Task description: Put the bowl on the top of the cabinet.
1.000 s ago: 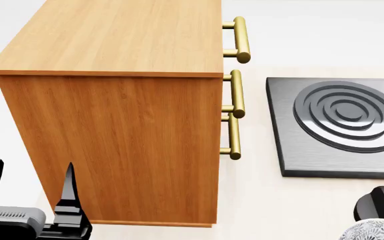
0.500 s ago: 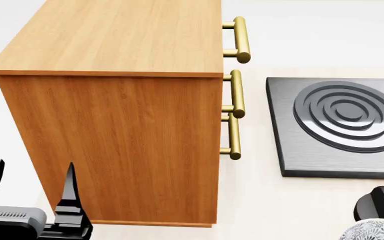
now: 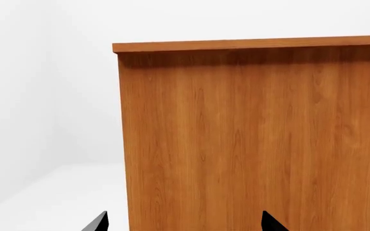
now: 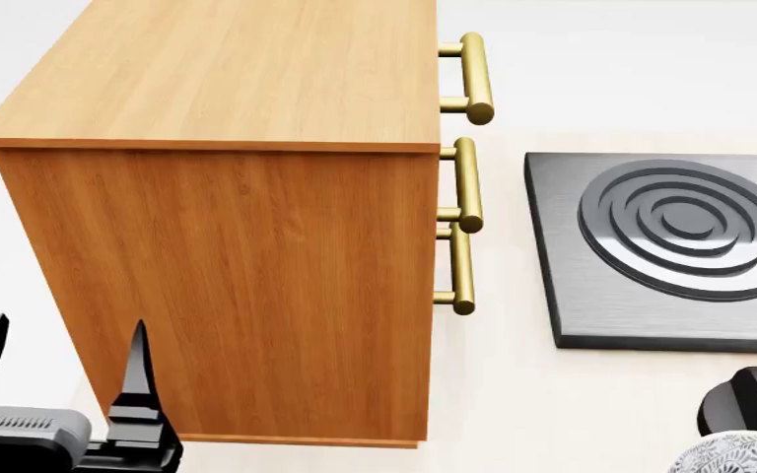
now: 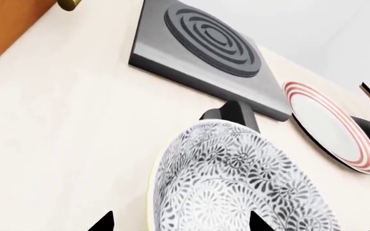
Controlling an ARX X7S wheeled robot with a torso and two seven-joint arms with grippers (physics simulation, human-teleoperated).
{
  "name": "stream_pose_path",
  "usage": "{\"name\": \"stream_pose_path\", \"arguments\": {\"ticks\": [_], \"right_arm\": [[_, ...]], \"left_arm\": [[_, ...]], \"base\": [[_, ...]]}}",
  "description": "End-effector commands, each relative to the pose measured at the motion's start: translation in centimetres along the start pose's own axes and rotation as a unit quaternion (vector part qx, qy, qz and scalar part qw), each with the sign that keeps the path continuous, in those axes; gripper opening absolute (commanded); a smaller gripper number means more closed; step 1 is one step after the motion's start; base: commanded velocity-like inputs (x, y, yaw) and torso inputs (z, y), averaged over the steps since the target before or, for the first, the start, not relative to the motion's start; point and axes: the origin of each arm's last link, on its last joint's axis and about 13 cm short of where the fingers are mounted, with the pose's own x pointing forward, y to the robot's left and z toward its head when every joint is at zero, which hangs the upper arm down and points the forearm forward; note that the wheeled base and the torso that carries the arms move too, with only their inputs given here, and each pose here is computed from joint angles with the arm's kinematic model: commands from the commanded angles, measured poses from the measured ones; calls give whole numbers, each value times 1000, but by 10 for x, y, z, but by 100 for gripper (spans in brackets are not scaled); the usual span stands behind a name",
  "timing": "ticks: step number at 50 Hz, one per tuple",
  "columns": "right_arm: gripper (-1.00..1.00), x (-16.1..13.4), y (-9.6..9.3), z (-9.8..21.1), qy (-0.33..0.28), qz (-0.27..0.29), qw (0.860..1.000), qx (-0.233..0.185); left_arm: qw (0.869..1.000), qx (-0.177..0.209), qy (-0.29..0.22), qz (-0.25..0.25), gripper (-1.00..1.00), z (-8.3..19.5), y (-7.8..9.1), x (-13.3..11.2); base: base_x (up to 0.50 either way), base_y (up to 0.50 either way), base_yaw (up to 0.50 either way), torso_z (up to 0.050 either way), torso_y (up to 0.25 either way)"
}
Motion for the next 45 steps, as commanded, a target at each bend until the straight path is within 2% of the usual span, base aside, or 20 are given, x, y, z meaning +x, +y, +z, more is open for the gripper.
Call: {"name": "stream_pose_path", "arguments": {"ticks": [1,45], "right_arm": [[100,1,1,-2,3,1,1000,0],[100,6,4,-5,7,3,1000,-5]], "left_arm": [[1000,0,0,0,100,0,0,0],[1000,0,4,1,100,-3,0,0]], "base": [[0,0,0,0,0],[0,0,0,0,0]]}}
